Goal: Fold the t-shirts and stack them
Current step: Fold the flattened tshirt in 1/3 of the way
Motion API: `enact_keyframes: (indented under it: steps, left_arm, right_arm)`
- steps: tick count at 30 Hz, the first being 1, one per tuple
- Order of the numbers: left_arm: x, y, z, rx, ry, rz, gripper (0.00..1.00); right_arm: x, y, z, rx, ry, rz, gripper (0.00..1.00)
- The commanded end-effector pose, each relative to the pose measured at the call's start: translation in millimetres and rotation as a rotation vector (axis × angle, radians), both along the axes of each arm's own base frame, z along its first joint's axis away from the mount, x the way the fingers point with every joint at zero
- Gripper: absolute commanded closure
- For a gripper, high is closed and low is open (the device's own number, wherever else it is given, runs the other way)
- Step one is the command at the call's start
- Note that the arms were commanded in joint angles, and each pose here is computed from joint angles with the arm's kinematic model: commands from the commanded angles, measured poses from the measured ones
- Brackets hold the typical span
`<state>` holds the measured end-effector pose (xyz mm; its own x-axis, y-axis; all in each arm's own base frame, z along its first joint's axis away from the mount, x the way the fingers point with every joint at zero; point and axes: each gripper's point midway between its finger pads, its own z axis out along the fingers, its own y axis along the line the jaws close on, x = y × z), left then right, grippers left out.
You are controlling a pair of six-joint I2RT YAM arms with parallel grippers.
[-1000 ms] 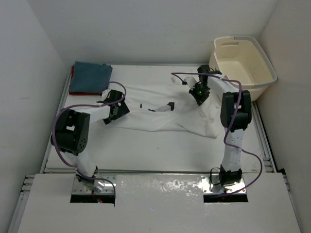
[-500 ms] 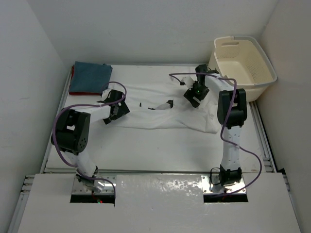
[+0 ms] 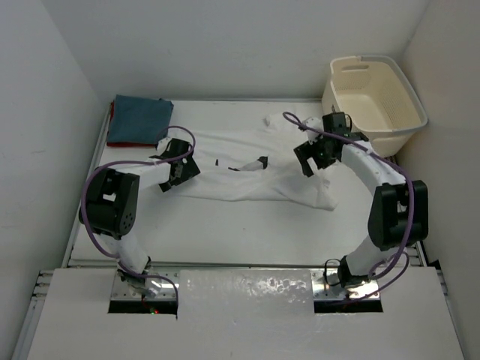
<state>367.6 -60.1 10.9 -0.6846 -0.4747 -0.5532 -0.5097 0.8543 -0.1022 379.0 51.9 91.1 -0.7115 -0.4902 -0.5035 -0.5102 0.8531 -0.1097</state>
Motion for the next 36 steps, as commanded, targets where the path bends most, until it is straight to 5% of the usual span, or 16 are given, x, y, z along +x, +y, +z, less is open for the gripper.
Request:
enact_keyframes:
  steps: [1, 7, 14, 20, 23, 36]
  left_arm:
    - [3, 1, 10, 0.006, -0.025, 0.001, 0.0]
    - [5, 0, 5, 0.012, -0.004, -0.008, 0.0]
    - [6, 2, 5, 0.025, -0.004, -0.003, 0.0]
    - [7, 4, 4, 0.04, 0.0, -0.003, 0.0]
    - [7, 7, 4, 0.059, 0.006, 0.001, 0.0]
    - [-3, 17, -6, 0.095, 0.051, 0.014, 0.0]
  right_arm:
    - [-37, -3, -39, 0.092, 0.1, -0.139, 0.01]
    - [-61, -11, -59, 0.226, 0.163, -0.229, 0.1]
    - [-63, -15, -63, 0.27, 0.125, -0.268, 0.58]
    - [-70, -25, -75, 0.235, 0.153, -0.304, 0.7]
    - [-68, -39, -77, 0.202, 0.15, -0.35, 1.0]
    - [-76, -84, -87, 0.067, 0.228, -0.404, 0.98]
